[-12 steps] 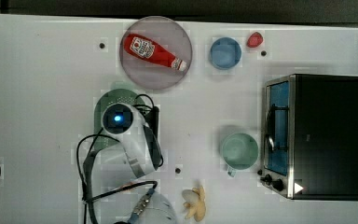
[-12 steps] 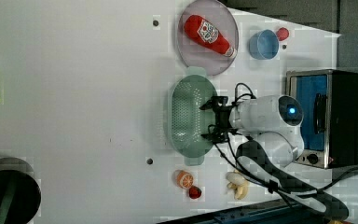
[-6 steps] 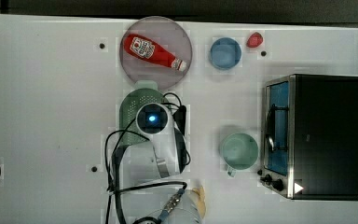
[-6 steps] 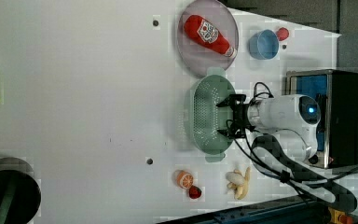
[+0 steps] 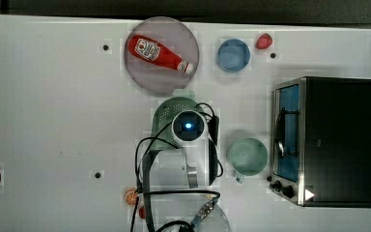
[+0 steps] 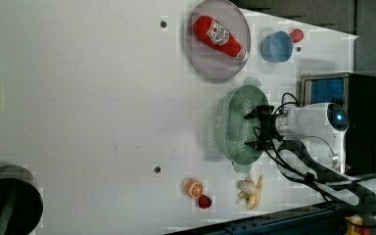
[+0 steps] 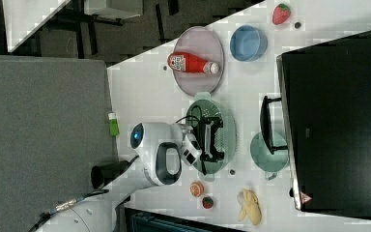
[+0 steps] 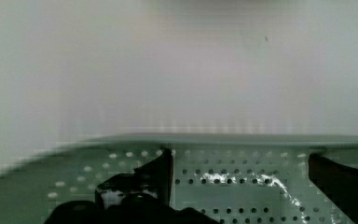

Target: Drag strainer left to right.

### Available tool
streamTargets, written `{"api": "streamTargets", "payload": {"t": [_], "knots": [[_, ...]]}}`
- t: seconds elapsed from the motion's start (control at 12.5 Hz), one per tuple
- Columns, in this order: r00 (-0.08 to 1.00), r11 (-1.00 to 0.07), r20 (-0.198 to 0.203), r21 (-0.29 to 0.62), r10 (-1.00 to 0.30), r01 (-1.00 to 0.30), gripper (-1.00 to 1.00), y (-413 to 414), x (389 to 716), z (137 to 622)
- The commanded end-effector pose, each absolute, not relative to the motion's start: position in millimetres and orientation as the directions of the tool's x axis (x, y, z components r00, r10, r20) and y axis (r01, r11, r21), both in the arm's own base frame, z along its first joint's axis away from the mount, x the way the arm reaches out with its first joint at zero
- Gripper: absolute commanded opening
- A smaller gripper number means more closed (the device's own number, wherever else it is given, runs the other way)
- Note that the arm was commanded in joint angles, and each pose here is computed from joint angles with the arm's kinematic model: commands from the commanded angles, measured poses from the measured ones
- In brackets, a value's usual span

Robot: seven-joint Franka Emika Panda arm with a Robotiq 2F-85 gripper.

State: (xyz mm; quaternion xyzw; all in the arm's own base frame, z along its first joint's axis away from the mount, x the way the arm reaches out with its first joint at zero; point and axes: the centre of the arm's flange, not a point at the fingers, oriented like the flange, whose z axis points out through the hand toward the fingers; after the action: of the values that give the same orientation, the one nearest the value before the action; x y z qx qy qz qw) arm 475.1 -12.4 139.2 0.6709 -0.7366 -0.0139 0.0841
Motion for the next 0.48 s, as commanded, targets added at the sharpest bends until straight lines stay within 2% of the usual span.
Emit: {"api": "streamTargets", "payload": {"t": [0.08,0.48], "knots": [[0.013,-0.002,0.102,0.110,-0.995,-0.994,1.00,-28.4,484.4,153.4],[-0.018,0.031,0.126,0.103,-0.992,-0.994,1.00,-72.1,482.0,156.1]]}}
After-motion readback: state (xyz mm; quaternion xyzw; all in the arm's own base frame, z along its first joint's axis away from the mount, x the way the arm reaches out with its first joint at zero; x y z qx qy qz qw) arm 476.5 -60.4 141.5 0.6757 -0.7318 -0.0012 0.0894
